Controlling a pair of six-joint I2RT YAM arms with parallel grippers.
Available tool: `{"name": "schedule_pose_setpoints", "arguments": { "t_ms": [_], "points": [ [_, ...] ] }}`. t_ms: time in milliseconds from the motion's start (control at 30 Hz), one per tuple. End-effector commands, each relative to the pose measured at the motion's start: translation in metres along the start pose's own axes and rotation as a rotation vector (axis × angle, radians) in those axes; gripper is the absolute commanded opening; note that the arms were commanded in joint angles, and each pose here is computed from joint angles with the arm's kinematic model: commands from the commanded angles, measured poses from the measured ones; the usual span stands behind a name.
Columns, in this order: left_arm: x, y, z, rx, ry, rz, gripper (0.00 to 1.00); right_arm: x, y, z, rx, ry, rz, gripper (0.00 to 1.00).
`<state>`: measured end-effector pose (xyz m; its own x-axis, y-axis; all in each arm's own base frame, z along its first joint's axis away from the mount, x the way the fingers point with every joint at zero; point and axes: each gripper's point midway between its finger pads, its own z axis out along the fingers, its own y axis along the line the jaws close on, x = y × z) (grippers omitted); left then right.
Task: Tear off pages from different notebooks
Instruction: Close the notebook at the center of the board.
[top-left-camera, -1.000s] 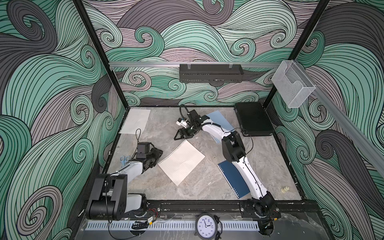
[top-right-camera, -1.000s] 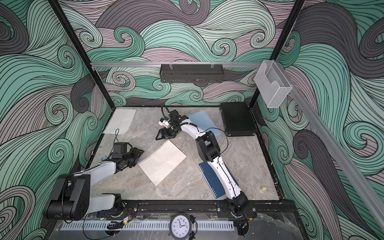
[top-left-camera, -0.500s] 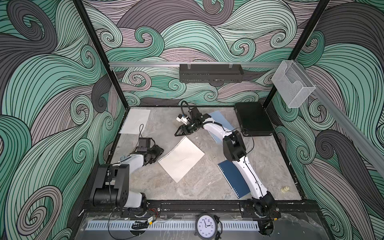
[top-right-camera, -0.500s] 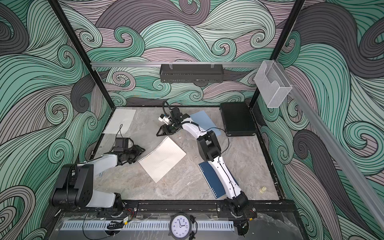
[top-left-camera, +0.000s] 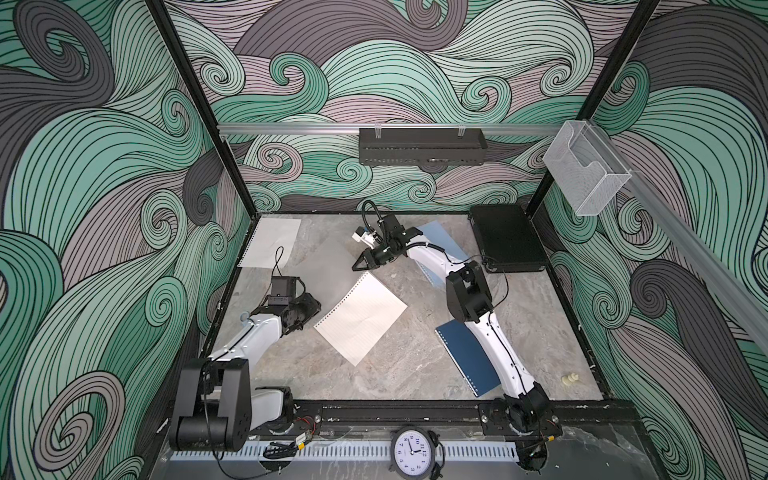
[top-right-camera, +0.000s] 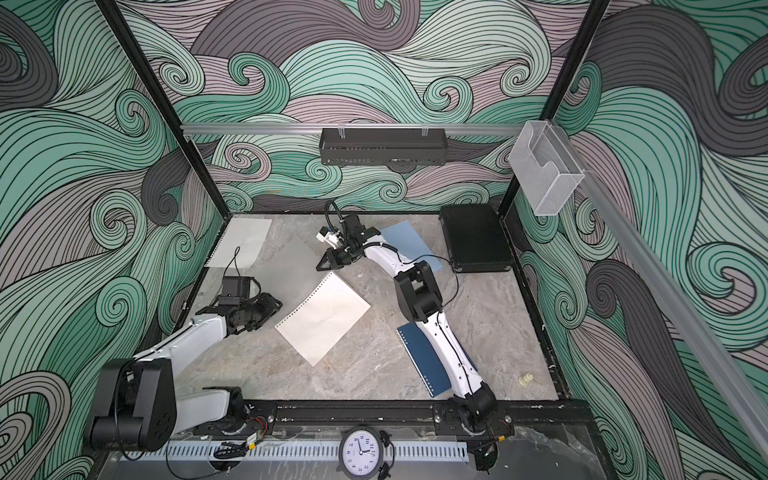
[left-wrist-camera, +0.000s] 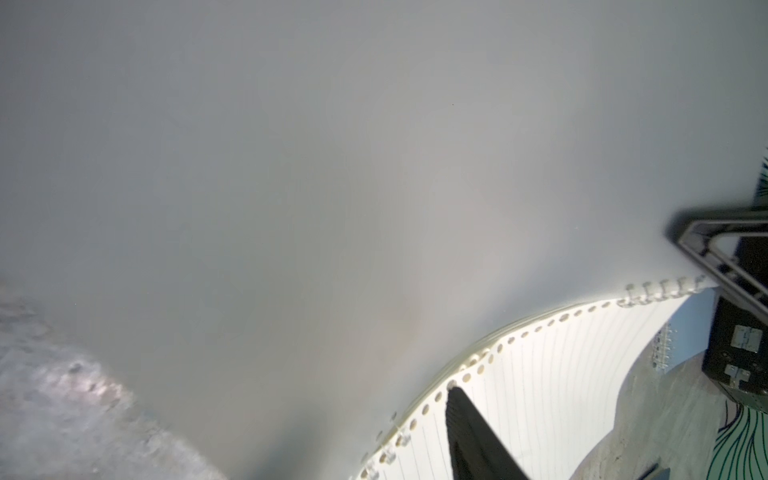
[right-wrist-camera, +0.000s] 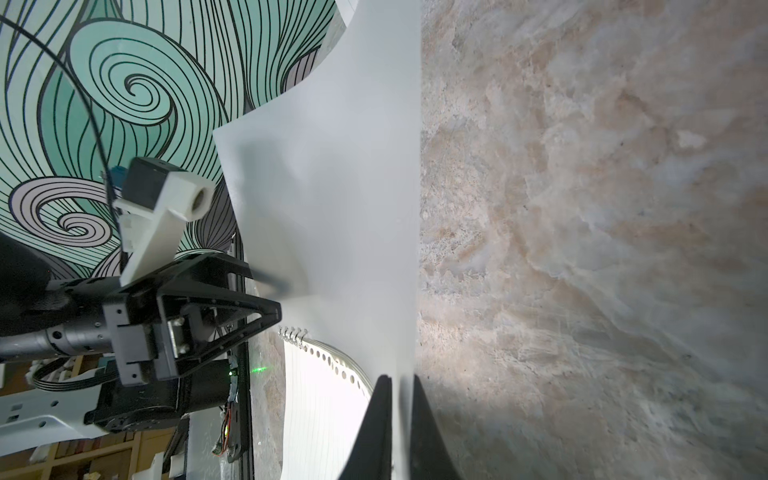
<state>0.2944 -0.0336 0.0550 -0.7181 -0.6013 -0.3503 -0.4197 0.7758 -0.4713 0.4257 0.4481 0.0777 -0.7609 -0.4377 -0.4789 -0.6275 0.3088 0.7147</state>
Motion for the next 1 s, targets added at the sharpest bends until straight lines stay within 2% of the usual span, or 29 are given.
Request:
{"name": "schedule_pose_setpoints", "arguments": {
  "t_ms": [0,100,167,267,333,400,467,667,833,967],
  "points": [
    [-0.012,0.003,-0.012,-0.016,-0.068,0.035,0.52,-0.007,0.012,-0.007,-0.039,-0.011,-0.055,0.08],
    [-0.017,0.000,-0.016,0.001,-0.101,0.042,0.50,-0.006,0.013,-0.008,-0.041,-0.007,-0.059,0.07],
    [-0.019,-0.001,-0.016,0.001,-0.110,0.045,0.45,-0.006,0.013,-0.008,-0.043,-0.005,-0.055,0.07],
    [-0.021,-0.003,-0.017,0.012,-0.122,0.050,0.29,-0.006,0.012,-0.008,-0.036,-0.005,-0.055,0.09],
    [-0.021,-0.003,-0.019,0.016,-0.134,0.053,0.15,-0.007,0.011,-0.008,-0.027,-0.005,-0.051,0.14],
    [-0.021,-0.001,-0.020,0.015,-0.144,0.050,0.07,-0.007,0.010,-0.008,-0.020,-0.004,-0.048,0.18],
    [-0.020,-0.001,-0.020,0.017,-0.143,0.052,0.01,-0.009,0.008,-0.009,-0.006,-0.008,-0.041,0.28],
    [-0.017,0.001,-0.020,0.020,-0.144,0.051,0.00,-0.017,0.002,-0.015,0.081,-0.031,-0.030,0.47],
    [-0.015,0.002,-0.024,0.031,-0.159,0.052,0.00,-0.027,-0.012,-0.036,0.278,-0.060,0.003,0.65],
    [-0.013,0.002,-0.031,0.044,-0.177,0.063,0.00,-0.027,-0.014,-0.055,0.392,-0.072,0.015,0.71]
  ]
}}
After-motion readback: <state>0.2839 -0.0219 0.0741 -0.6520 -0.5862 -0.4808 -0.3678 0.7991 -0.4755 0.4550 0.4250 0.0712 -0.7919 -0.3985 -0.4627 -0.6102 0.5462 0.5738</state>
